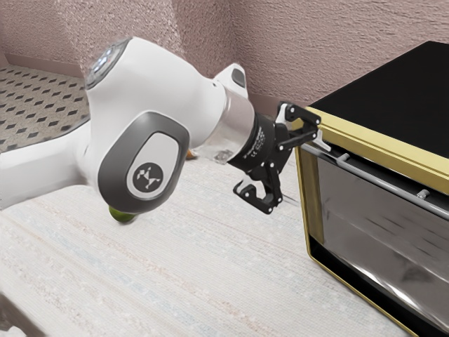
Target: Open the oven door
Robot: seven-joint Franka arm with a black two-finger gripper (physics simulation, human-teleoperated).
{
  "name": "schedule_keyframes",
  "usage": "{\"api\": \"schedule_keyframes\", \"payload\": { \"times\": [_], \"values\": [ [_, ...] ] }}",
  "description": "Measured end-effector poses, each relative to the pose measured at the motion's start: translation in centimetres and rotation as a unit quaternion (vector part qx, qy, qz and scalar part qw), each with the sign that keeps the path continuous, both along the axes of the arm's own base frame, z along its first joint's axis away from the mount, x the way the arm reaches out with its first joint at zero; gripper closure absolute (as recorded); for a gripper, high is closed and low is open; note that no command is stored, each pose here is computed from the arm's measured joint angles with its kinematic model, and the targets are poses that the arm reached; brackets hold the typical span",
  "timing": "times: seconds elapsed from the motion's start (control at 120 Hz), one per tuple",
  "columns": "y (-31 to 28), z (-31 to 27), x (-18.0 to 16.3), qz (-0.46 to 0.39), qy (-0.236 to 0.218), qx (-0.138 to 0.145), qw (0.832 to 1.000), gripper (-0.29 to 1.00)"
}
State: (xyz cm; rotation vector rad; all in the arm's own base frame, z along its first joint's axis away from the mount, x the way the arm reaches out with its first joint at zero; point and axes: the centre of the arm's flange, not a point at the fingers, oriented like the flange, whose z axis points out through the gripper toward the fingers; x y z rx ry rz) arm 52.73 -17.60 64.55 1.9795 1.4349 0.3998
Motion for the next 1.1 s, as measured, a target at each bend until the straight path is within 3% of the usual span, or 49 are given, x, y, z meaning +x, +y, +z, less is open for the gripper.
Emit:
{"api": "schedule_keyframes", "payload": {
  "times": [0.317, 0.467, 0.65, 0.883, 0.95, 1.017, 1.1],
  "values": [
    [0.7, -2.0, 0.7, 0.011, 0.021, -0.004, 1.0, 0.0],
    [2.4, -3.3, -1.1, 0.019, 0.031, 0.006, 0.999, 0.0],
    [3.5, -4.7, -7.4, 0.03, 0.03, 0.015, 0.999, 0.0],
    [4.7, -6.5, -18.9, 0.102, -0.027, 0.069, 0.992, 0.0],
    [4.2, -6.5, -20.3, 0.135, -0.047, 0.073, 0.987, 0.0],
    [3.7, -4.4, -20.1, 0.14, -0.056, 0.068, 0.986, 0.0],
    [4.9, 9.2, -16.1, 0.103, -0.062, 0.079, 0.99, 0.01]
  ]
}}
